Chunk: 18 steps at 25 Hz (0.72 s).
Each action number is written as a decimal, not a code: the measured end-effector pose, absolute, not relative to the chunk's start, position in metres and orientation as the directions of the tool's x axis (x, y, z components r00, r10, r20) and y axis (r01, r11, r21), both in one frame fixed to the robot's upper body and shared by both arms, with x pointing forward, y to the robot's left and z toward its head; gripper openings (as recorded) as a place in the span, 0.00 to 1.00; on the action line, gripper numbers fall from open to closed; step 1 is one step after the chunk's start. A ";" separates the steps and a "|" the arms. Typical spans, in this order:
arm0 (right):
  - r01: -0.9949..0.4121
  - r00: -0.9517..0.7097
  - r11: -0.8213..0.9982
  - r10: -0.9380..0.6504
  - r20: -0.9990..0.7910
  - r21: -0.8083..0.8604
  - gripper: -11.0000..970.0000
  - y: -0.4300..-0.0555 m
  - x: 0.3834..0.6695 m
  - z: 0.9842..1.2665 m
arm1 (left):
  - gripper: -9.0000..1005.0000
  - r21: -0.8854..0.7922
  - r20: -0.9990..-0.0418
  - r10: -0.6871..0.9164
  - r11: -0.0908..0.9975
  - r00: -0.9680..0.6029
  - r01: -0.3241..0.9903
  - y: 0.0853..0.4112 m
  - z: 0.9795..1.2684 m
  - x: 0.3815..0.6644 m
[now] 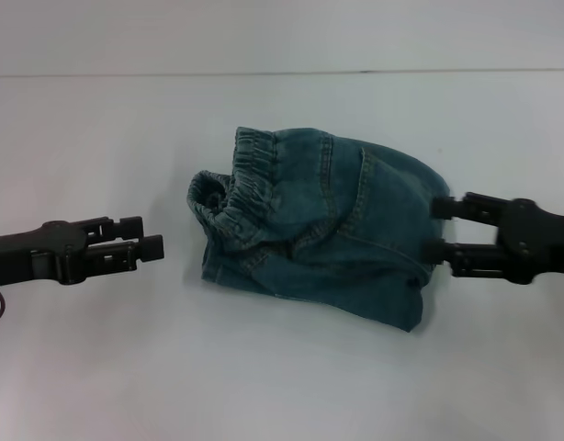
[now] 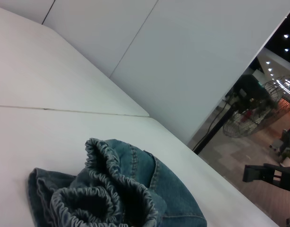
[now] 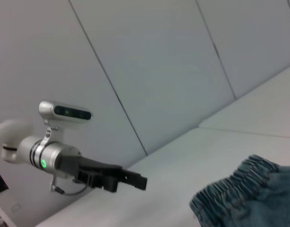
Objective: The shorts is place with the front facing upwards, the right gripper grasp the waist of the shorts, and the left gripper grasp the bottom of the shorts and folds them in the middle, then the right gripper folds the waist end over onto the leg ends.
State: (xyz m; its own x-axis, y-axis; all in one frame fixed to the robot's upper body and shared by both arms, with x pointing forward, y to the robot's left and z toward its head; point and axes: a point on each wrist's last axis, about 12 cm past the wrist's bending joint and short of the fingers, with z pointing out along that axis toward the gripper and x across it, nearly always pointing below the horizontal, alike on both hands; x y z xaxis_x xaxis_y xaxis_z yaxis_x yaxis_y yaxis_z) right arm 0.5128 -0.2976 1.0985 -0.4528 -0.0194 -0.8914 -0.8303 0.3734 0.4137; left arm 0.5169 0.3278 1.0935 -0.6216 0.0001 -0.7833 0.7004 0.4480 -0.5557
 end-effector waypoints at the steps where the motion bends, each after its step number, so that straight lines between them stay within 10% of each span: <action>1: -0.830 -0.456 0.371 -0.018 -0.890 0.418 0.97 -0.295 0.515 1.098 | 0.76 -0.555 -0.784 -0.001 0.449 -0.621 0.700 0.328 1.094 0.517; 18: -0.834 -0.455 0.365 -0.031 -0.890 0.413 0.97 -0.286 0.522 1.096 | 0.76 -0.550 -0.787 -0.005 0.459 -0.617 0.698 0.328 1.094 0.519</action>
